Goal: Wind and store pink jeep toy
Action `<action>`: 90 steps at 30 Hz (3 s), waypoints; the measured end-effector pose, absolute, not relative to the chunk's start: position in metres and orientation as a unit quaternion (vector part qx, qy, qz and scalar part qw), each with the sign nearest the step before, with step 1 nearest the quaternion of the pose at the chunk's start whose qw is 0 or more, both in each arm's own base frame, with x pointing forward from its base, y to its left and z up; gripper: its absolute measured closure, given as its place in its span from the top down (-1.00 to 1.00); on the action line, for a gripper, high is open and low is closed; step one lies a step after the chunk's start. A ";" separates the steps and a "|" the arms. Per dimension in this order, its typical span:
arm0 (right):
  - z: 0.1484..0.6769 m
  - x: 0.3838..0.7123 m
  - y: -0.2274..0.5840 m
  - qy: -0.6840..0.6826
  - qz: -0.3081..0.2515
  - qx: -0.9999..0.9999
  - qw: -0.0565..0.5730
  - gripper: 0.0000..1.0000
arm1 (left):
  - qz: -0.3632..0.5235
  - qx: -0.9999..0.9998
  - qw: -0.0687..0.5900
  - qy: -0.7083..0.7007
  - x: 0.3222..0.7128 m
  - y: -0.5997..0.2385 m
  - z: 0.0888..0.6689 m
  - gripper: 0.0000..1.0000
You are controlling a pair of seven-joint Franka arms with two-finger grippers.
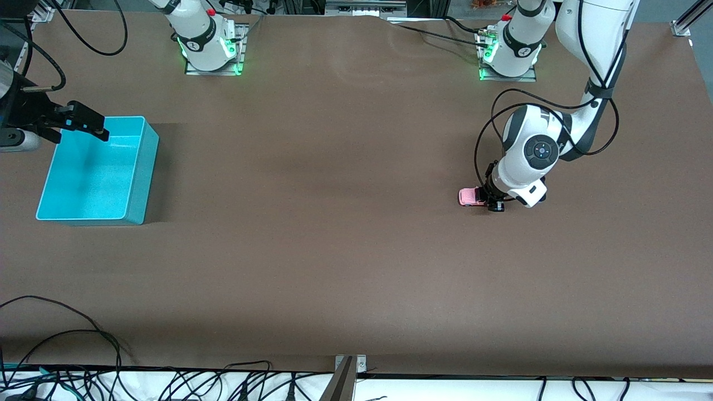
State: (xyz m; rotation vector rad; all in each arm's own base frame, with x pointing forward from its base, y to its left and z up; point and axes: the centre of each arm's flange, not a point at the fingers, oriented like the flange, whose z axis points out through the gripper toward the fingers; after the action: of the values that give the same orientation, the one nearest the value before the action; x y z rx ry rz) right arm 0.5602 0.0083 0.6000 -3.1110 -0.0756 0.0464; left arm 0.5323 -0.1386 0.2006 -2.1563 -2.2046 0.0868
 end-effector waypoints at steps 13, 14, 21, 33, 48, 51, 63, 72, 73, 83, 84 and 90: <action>0.600 0.560 0.008 -0.024 0.015 -0.999 0.015 1.00 | 0.028 -0.697 0.029 -0.716 0.533 -0.136 0.200 0.00; 0.600 0.560 0.008 -0.024 0.015 -0.999 0.015 1.00 | 0.028 -0.696 0.029 -0.716 0.533 -0.135 0.200 0.00; 0.600 0.560 0.008 -0.024 0.015 -0.999 0.015 1.00 | 0.022 -0.697 0.036 -0.716 0.536 -0.121 0.200 0.00; 0.600 0.560 0.008 -0.024 0.015 -0.999 0.015 1.00 | 0.000 -0.704 0.052 -0.708 0.544 -0.071 0.199 0.00; 0.600 0.561 0.008 -0.024 0.013 -1.000 0.015 1.00 | -0.003 -0.712 0.054 -0.700 0.550 0.007 0.199 0.00; 0.600 0.561 0.009 -0.025 0.013 -1.000 0.015 1.00 | -0.008 -0.712 0.056 -0.700 0.550 0.022 0.199 0.00; 0.600 0.560 0.005 -0.022 0.015 -1.000 0.015 1.00 | -0.012 -0.706 0.056 -0.706 0.551 0.074 0.198 0.00; 0.600 0.560 0.006 -0.022 0.016 -1.000 0.015 1.00 | -0.012 -0.708 0.055 -0.704 0.551 0.079 0.196 0.08; 0.600 0.560 0.006 -0.022 0.016 -1.000 0.015 1.00 | -0.012 -0.708 0.054 -0.704 0.552 0.079 0.194 0.16; 0.600 0.560 0.007 -0.023 0.015 -1.000 0.015 1.00 | -0.018 -0.708 0.052 -0.704 0.578 0.085 0.198 0.97; 0.600 0.560 0.007 -0.023 0.015 -1.000 0.015 1.00 | -0.018 -0.708 0.055 -0.704 0.581 0.086 0.202 1.00; 0.599 0.561 0.007 -0.023 0.016 -0.999 0.015 1.00 | -0.019 -0.716 0.062 -0.695 0.601 0.089 0.230 1.00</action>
State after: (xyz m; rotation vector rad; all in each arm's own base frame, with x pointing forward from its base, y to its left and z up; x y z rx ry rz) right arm 0.5607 0.0072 0.5988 -3.1106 -0.0722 0.0498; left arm 0.6014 0.0892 0.2305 -2.1664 -2.1004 -0.0583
